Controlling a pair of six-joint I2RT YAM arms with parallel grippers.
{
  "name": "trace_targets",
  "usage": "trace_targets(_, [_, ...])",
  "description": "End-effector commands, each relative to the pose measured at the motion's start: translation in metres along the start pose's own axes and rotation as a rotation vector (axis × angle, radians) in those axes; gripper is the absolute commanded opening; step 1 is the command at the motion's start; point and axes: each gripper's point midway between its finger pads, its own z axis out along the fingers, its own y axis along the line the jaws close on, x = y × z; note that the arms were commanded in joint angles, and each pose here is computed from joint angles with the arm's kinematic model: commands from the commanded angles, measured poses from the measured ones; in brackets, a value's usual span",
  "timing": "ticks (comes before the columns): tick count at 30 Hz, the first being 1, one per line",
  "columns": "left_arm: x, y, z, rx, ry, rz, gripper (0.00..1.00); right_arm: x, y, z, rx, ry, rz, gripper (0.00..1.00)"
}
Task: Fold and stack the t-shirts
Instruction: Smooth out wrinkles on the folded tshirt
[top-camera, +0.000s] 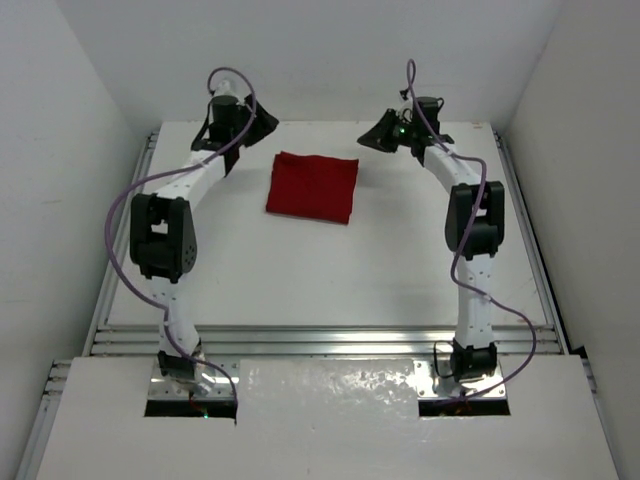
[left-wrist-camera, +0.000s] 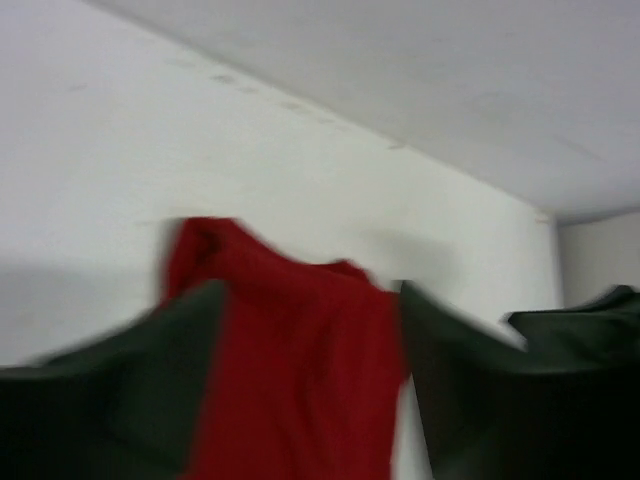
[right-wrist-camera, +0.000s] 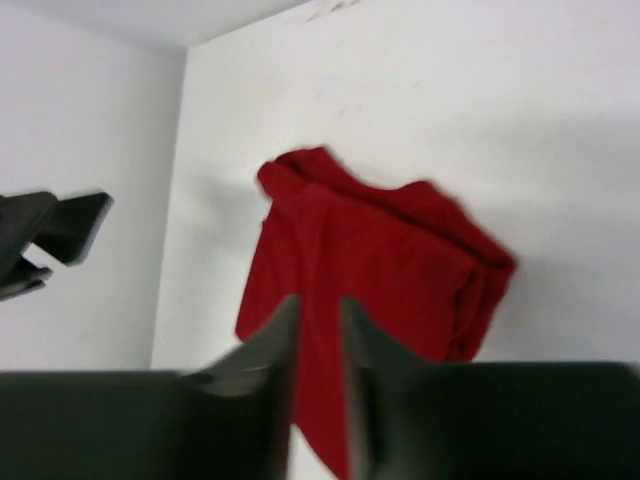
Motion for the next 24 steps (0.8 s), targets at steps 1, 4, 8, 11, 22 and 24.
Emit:
trace_targets(1, [0.03,-0.062,-0.001,0.172,-0.013,0.148,0.44,0.021,0.042,0.007,-0.138,0.008,-0.122,0.09])
trace_targets(4, [0.071,-0.062,0.029,0.224,0.104,0.141,0.0,0.03,0.05,0.025,-0.236,0.053,-0.11,0.0])
trace_targets(8, [0.095,-0.031,0.091,0.182,0.179,0.137,0.0,0.057,0.007,0.06,-0.233,0.102,-0.035,0.0])
trace_targets(11, [0.099,0.012,0.119,0.088,0.201,0.09,0.0,0.059,-0.019,0.074,-0.167,0.076,0.013,0.0])
trace_targets(22, [0.035,0.064,0.143,-0.019,-0.058,0.059,0.28,0.097,-0.081,0.067,0.079,0.165,0.17,0.0])
trace_targets(24, [0.026,0.068,0.146,-0.024,-0.079,0.061,0.32,0.1,-0.079,0.062,0.065,0.178,0.154,0.0])
